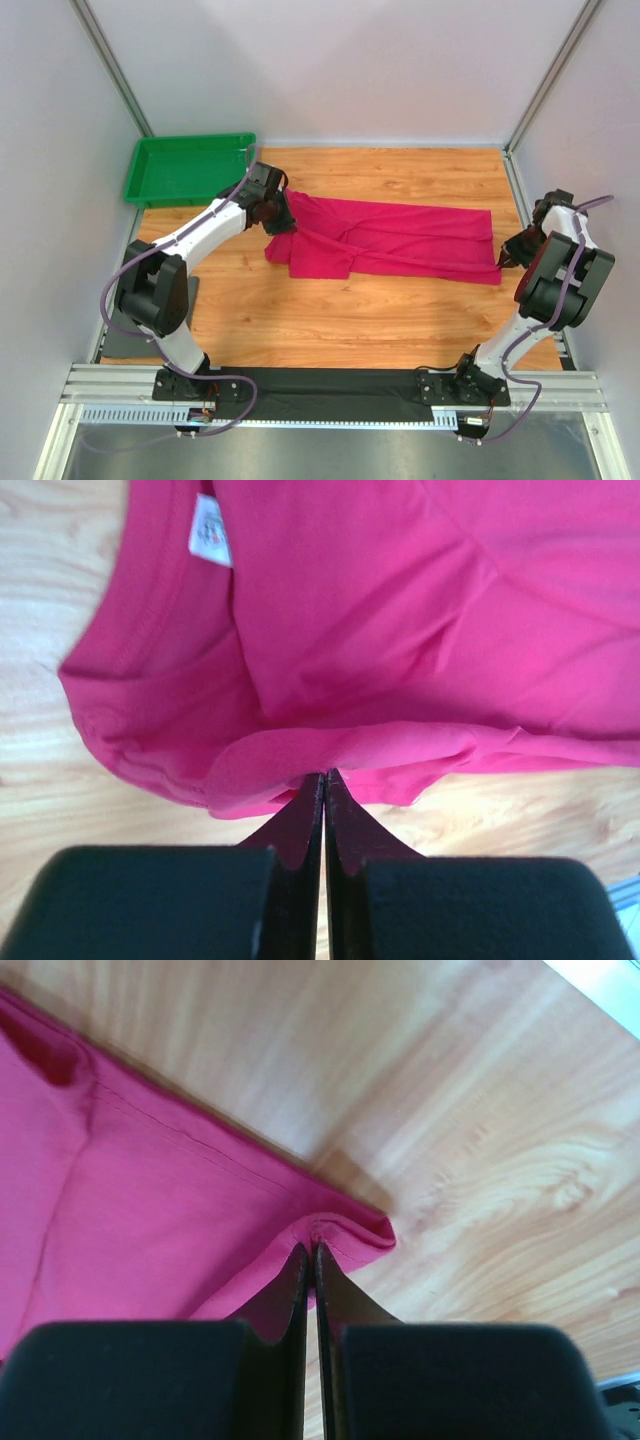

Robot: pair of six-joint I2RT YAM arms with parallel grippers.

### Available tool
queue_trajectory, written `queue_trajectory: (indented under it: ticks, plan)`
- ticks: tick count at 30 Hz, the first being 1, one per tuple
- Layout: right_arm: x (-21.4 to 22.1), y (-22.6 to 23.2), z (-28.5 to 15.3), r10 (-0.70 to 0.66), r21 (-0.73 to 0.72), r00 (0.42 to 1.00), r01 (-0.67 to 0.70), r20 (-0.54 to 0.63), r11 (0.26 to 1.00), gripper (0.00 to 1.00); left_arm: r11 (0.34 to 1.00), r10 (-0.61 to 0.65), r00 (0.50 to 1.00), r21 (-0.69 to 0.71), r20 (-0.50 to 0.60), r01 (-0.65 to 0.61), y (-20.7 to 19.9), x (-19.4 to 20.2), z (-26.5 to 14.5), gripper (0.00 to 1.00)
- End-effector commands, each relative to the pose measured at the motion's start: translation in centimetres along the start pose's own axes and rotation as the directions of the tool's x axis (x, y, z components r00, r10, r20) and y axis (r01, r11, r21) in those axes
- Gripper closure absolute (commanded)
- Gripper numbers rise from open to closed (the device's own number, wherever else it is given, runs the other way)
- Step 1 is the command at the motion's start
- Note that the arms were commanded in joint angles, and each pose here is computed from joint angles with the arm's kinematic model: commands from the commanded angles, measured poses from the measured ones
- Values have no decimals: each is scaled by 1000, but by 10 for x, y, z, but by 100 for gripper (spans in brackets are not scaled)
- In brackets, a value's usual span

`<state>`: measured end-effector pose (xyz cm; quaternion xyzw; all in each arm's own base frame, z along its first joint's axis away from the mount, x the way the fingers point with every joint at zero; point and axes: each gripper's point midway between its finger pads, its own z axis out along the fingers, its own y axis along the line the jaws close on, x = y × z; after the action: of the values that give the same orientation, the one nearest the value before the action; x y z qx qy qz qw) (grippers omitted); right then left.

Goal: Fold and stack the t-shirts
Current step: Fold the tshirt

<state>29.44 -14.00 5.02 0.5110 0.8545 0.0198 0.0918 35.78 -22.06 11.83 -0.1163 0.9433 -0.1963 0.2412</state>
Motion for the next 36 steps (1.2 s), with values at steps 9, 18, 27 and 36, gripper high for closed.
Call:
queue_trajectory:
  ticks: [9, 18, 27, 36]
  plan:
    - [-31, 36, -6, -97, -37, 995, 96, -14, 995, 99, 1000, -7, 998, -3, 69, 7, -6, -52, 10, 100]
    - [-36, 60, 6, -144, -61, 989, 141, -38, 988, 99, 999, -25, 997, -25, 69, 27, -5, -67, 24, 100]
    - [-48, 67, 6, -137, -50, 990, 136, -24, 989, 99, 998, -36, 998, -54, 53, 39, 4, -72, 38, 100]
    - [-54, 72, 14, -137, -50, 990, 134, -45, 990, 97, 997, -37, 999, -64, 30, 39, 6, -74, 54, 100]
